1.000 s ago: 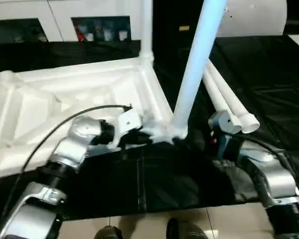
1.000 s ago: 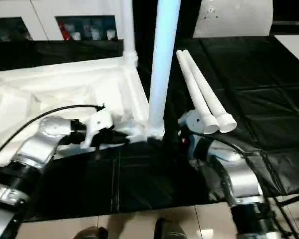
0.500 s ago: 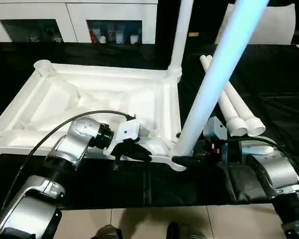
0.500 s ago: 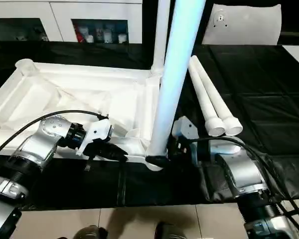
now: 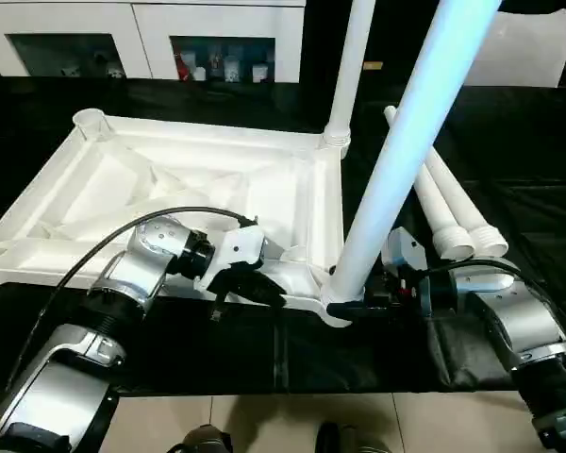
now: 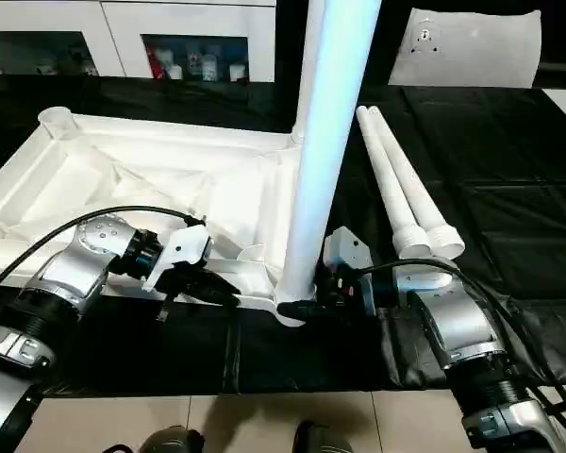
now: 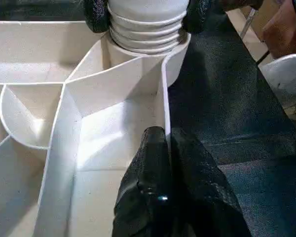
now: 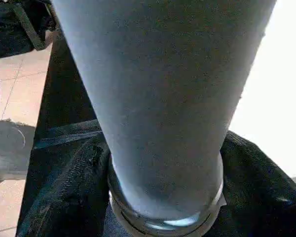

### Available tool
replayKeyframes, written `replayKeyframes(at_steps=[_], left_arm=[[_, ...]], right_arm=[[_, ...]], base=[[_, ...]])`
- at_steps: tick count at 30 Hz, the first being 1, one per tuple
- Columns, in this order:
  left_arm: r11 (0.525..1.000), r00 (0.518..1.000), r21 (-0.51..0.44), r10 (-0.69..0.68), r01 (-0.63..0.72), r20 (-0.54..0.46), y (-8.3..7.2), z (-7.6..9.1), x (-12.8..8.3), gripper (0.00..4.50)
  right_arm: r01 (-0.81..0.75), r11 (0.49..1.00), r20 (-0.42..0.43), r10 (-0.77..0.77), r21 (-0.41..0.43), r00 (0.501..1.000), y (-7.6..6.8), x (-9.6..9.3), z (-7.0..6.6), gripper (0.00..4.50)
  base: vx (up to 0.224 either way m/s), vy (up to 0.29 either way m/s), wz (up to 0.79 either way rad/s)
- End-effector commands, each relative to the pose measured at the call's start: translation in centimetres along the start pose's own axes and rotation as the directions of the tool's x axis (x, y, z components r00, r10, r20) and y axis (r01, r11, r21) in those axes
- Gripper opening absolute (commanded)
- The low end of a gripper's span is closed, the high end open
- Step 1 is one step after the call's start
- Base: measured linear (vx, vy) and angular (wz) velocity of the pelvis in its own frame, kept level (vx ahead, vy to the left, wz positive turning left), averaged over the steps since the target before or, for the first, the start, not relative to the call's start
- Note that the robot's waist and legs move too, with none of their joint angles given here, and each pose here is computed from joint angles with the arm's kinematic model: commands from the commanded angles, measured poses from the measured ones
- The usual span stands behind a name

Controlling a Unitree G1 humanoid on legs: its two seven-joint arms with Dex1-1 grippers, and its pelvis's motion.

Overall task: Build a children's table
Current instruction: Rotate leg to tighten

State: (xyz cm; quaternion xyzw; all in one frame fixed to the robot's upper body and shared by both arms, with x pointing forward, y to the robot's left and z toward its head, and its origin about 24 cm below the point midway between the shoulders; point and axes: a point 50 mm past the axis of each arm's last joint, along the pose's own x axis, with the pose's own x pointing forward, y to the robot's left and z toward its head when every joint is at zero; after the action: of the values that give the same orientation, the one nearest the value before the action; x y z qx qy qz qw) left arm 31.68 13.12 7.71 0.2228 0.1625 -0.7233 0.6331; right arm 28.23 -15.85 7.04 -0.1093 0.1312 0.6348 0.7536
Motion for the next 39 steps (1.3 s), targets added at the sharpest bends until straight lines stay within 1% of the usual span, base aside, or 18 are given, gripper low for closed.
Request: replayKeyframes(at_steps=[1, 3, 5, 10, 11, 13, 14, 17, 18, 20, 23, 24, 26, 31, 33, 34, 36, 39], left_arm=[[0.998, 0.999, 0.031, -0.049, 0.049, 0.023, 0.1, 0.9, 0.2, 0.0], [1.0, 0.999, 0.008, -0.008, 0.007, 0.053, 0.3, 1.2, 0.4, 0.0], [0.996, 0.994, -0.042, 0.086, -0.083, 0.074, 0.5, 1.7, 1.1, 0.0], [0.965, 0.958, -0.144, 0.24, -0.218, 0.155, 0.9, 3.4, 3.3, 0.0], [0.943, 0.937, -0.187, 0.306, -0.274, 0.169, 1.0, 4.1, 4.4, 0.0], [0.92, 0.916, -0.221, 0.362, -0.323, 0.172, 1.3, 4.6, 5.3, 0.0], [0.892, 0.891, -0.255, 0.422, -0.374, 0.17, 1.6, 5.2, 6.1, 0.0], [0.846, 0.851, -0.297, 0.501, -0.443, 0.158, 1.9, 6.1, 7.2, 0.0], [0.846, 0.851, -0.297, 0.501, -0.443, 0.158, 1.9, 6.1, 7.2, 0.0], [0.81, 0.82, -0.297, 0.558, -0.506, 0.125, 2.2, 6.9, 8.1, 0.0], [0.796, 0.809, -0.291, 0.578, -0.53, 0.106, 2.2, 7.1, 8.3, 0.0], [0.792, 0.805, -0.291, 0.584, -0.538, 0.101, 2.3, 7.1, 8.4, 0.0], [0.798, 0.808, -0.251, 0.583, -0.548, 0.085, 2.4, 6.7, 7.8, 0.0], [0.804, 0.815, -0.236, 0.575, -0.546, 0.074, 2.3, 5.9, 6.8, 0.0], [0.805, 0.817, -0.231, 0.573, -0.546, 0.067, 2.2, 5.3, 6.2, 0.0], [0.817, 0.825, -0.216, 0.56, -0.535, 0.075, 2.0, 4.9, 5.7, 0.0], [0.824, 0.831, -0.204, 0.551, -0.528, 0.076, 1.9, 4.6, 5.4, 0.0], [0.807, 0.817, -0.204, 0.574, -0.554, 0.05, 2.1, 3.9, 4.9, 0.0]], right_arm=[[-0.008, 1.0, 0.003, 0.008, 0.002, 1.0, 0.1, 0.1, 0.1, 2.75], [0.002, 0.999, 0.046, -0.004, 0.041, 0.999, 0.4, 0.5, 0.2, 2.75], [0.057, 0.992, 0.108, -0.07, 0.114, 0.992, 0.9, 1.6, 0.3, 2.75], [0.226, 0.947, 0.132, -0.26, 0.228, 0.957, 1.2, 4.5, 0.1, 2.74], [0.308, 0.905, 0.136, -0.359, 0.293, 0.923, 1.1, 5.8, 0.2, 2.74], [0.354, 0.866, 0.145, -0.425, 0.354, 0.894, 0.9, 6.9, 0.5, 2.74], [0.406, 0.824, 0.131, -0.489, 0.395, 0.863, 0.6, 7.9, 0.7, 2.74], [0.47, 0.772, 0.11, -0.561, 0.428, 0.821, 0.2, 9.2, 1.4, 2.74], [0.47, 0.772, 0.11, -0.561, 0.428, 0.821, 0.2, 9.2, 1.4, 2.74], [0.513, 0.712, 0.084, -0.619, 0.48, 0.781, -0.1, 10.7, 2.3, 2.74], [0.512, 0.697, 0.106, -0.637, 0.502, 0.764, -0.2, 11.2, 2.9, 2.74], [0.514, 0.69, 0.11, -0.645, 0.51, 0.756, -0.2, 11.2, 3.0, 3.09], [0.528, 0.689, 0.116, -0.656, 0.497, 0.746, -0.2, 10.6, 2.7, 3.44], [0.575, 0.676, 0.105, -0.684, 0.461, 0.722, -0.4, 8.7, 1.7, 3.83], [0.604, 0.67, 0.101, -0.701, 0.431, 0.706, -0.4, 7.0, 0.9, 4.12], [0.629, 0.663, 0.102, -0.717, 0.406, 0.69, -0.4, 5.5, 0.4, 4.19], [0.671, 0.651, 0.099, -0.74, 0.354, 0.665, -0.4, 4.0, 0.0, 4.26], [0.66, 0.641, 0.118, -0.746, 0.391, 0.655, 0.1, 2.0, -0.3, 4.43]], base=[[0.0, 0.0, 0.0], [0.0, 0.0, 0.0], [0.0, 0.0, 0.0], [0.0, 0.0, 0.0], [0.0, 0.0, 0.0], [0.0, 0.0, 0.0], [0.0, 0.0, 0.0], [0.0, 0.0, 0.0], [0.0, 0.0, 0.0], [0.0, 0.0, 0.0], [0.0, 0.0, 0.0], [0.0, 0.0, 0.0], [0.0, 0.0, 0.0], [0.0, 0.0, 0.0], [0.0, 0.0, 0.0], [0.0, 0.0, 0.0], [0.0, 0.0, 0.0], [0.0, 0.0, 0.0]])
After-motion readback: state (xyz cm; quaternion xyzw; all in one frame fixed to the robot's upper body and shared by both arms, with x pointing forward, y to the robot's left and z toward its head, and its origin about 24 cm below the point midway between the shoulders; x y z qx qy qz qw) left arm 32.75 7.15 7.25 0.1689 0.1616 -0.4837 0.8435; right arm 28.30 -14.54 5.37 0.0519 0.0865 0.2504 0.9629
